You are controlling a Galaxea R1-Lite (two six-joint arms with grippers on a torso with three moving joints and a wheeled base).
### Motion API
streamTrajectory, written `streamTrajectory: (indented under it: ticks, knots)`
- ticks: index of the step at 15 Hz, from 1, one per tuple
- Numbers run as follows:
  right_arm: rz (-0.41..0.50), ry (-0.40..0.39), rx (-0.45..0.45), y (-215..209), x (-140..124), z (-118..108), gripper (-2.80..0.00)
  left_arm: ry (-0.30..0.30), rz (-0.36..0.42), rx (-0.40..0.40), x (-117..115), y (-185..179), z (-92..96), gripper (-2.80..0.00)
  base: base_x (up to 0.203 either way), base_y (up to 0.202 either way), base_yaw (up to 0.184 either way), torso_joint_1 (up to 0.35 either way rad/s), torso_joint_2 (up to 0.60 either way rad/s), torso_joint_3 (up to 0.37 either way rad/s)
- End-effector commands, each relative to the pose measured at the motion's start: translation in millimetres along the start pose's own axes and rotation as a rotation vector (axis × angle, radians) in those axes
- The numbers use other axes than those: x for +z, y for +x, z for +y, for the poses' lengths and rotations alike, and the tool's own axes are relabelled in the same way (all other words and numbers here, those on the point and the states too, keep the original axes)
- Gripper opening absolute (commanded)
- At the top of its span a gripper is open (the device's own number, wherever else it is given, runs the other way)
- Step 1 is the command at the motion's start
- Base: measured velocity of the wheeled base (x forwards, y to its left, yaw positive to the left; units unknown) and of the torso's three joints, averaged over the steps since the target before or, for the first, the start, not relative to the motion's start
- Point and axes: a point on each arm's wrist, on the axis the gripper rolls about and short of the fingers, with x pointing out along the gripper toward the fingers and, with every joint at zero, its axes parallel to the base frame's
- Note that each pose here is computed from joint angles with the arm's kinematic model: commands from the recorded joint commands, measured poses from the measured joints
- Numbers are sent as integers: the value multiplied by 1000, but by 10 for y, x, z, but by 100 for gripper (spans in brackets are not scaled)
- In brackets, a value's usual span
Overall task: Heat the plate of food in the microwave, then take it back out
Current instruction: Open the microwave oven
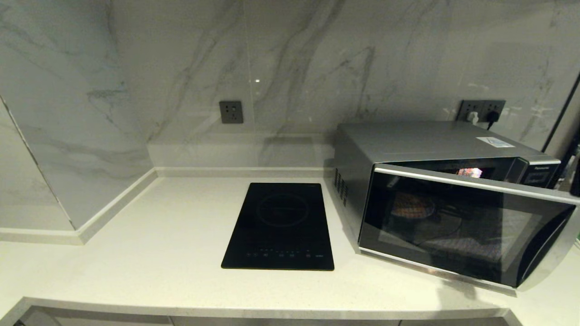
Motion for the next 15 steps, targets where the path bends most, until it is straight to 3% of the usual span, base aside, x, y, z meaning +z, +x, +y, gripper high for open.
streamTrajectory:
  ticks: [1,3,8,15]
  knots:
    - [38,76,-107,391,235,-205,-280,-1,0,1,0,0,0,-280,0,0,0,0,0,0]
    - [120,135,-105,767,339,-367,-280,-1,0,0,0,0,0,-280,0,0,0,0,0,0]
    - [302,212,-101,1481,264,-598,-280,-1,0,-1,0,0,0,-280,0,0,0,0,0,0]
    - [401,237,-84,1580,32,-648,-280,-1,0,0,0,0,0,-280,0,0,0,0,0,0]
